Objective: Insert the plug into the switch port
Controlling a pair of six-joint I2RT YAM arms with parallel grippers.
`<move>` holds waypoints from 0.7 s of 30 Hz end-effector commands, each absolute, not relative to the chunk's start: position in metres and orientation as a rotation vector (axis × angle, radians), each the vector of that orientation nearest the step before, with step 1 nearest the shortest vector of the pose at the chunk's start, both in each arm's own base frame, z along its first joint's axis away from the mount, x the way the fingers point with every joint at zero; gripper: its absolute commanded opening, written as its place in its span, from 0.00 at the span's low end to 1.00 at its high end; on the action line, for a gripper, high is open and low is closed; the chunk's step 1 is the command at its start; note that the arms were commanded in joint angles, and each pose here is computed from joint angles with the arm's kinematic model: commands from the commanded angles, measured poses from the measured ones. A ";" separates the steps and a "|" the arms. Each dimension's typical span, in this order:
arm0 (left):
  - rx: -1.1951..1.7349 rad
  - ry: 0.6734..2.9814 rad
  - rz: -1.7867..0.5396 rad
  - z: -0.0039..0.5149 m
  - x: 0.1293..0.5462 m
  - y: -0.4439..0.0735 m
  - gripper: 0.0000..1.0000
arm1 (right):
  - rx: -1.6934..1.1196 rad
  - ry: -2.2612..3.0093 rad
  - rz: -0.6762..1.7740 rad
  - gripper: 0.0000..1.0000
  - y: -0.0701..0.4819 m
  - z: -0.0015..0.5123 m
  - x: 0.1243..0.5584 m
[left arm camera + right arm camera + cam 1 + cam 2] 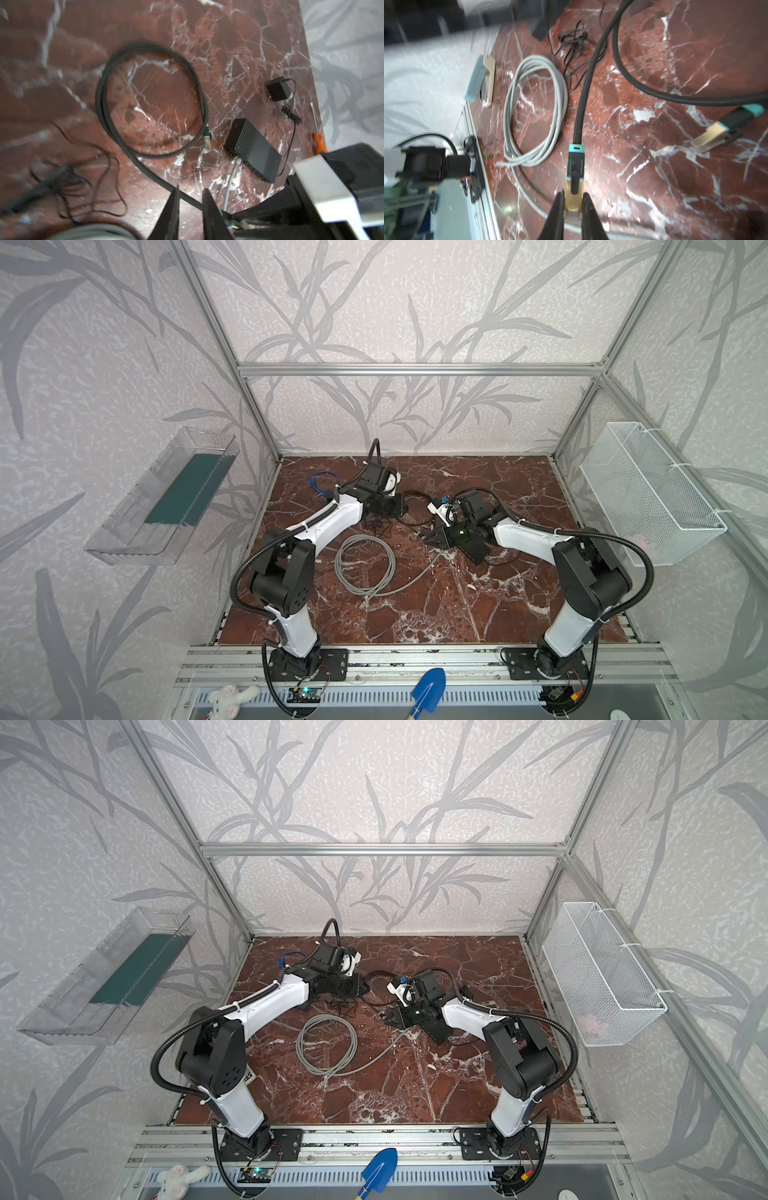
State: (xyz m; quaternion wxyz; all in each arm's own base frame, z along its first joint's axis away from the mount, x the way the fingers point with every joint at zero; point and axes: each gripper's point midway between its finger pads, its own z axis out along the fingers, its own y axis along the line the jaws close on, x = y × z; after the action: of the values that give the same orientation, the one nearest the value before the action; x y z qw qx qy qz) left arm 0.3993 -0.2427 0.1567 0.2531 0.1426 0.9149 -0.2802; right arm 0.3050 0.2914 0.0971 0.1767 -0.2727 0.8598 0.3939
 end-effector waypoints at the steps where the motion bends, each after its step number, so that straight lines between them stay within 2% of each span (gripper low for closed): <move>1: 1.114 2.186 -0.819 0.189 0.349 -0.264 0.23 | -1.022 2.442 1.036 0.16 0.273 0.100 0.276; 5: 1.432 1.928 -0.858 0.181 0.319 -0.272 0.26 | -1.084 2.445 1.003 0.15 0.261 0.096 0.270; 11: 1.683 1.855 -0.985 0.155 0.287 -0.281 0.29 | -1.138 2.417 0.981 0.15 0.253 0.097 0.269; 15: 1.758 1.888 -1.032 0.128 0.272 -0.287 0.31 | -1.163 2.357 0.993 0.14 0.251 0.104 0.270; 21: 1.734 1.861 -1.049 0.112 0.277 -0.309 0.32 | -1.244 2.269 1.014 0.14 0.248 0.110 0.262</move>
State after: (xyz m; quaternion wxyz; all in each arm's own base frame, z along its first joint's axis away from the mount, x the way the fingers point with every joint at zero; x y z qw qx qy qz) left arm 0.2788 -0.2963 0.1097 0.1766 0.6022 0.6925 -0.3559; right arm 0.2719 0.2488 0.0985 0.1684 -0.4129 0.8261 0.3446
